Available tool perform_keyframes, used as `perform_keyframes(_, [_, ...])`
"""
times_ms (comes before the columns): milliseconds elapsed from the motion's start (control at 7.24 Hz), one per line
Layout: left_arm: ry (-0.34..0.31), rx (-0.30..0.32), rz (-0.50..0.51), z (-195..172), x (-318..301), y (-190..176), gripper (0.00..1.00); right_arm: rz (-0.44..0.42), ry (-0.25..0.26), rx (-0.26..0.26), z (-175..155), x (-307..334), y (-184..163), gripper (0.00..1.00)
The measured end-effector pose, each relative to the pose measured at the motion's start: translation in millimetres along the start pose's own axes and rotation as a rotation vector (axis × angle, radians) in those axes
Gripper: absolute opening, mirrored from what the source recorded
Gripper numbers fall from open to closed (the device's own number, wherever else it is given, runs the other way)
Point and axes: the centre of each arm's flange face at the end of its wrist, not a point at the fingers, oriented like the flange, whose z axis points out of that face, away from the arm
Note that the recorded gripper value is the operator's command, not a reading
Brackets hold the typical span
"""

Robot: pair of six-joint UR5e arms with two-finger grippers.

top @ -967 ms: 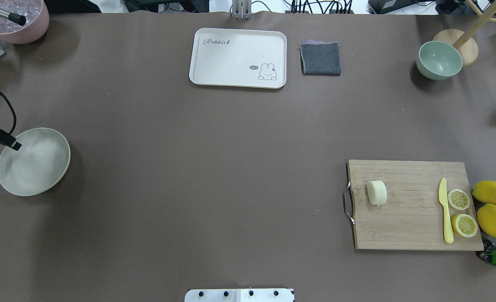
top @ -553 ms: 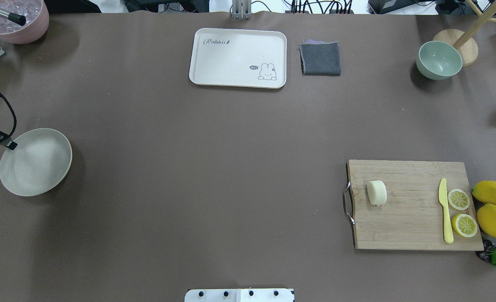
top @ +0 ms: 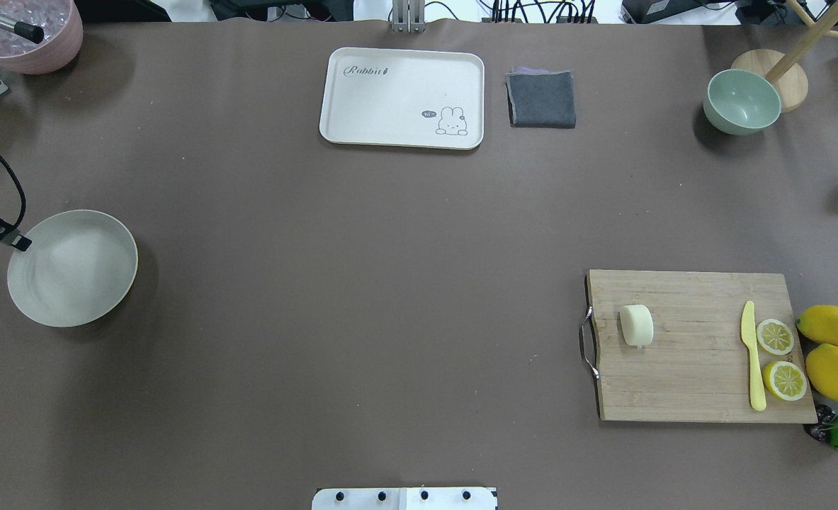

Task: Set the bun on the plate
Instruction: 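Reach the left gripper to the white plate rim and grip it, then slide the white plate with the left gripper toward the table center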

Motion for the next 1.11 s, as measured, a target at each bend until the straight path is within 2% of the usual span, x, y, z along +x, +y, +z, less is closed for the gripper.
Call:
perform_keyframes(276, [0.081,0.061,-0.103,-37.6,49.7,-32.1,0.00,0.006,0.000,-0.006,1.7,2.8,3.0,1.00])
perform_keyframes(553, [0.136,0.114,-0.188,-63.3,120.1,-88.8,0.00,0.014,-0.002,-0.019,6.4,7.0,6.7,1.00])
perform_keyframes(829, [0.151,0.138,-0.235,-44.9,215.3,-133.4,0.00,0.014,-0.005,-0.019,6.2,6.2,6.4,1.00])
perform_keyframes(1106, [0.143,0.168,-0.287,4.0,323.1,-151.9,0.00,0.011,-0.006,-0.016,5.5,4.1,3.4,1.00])
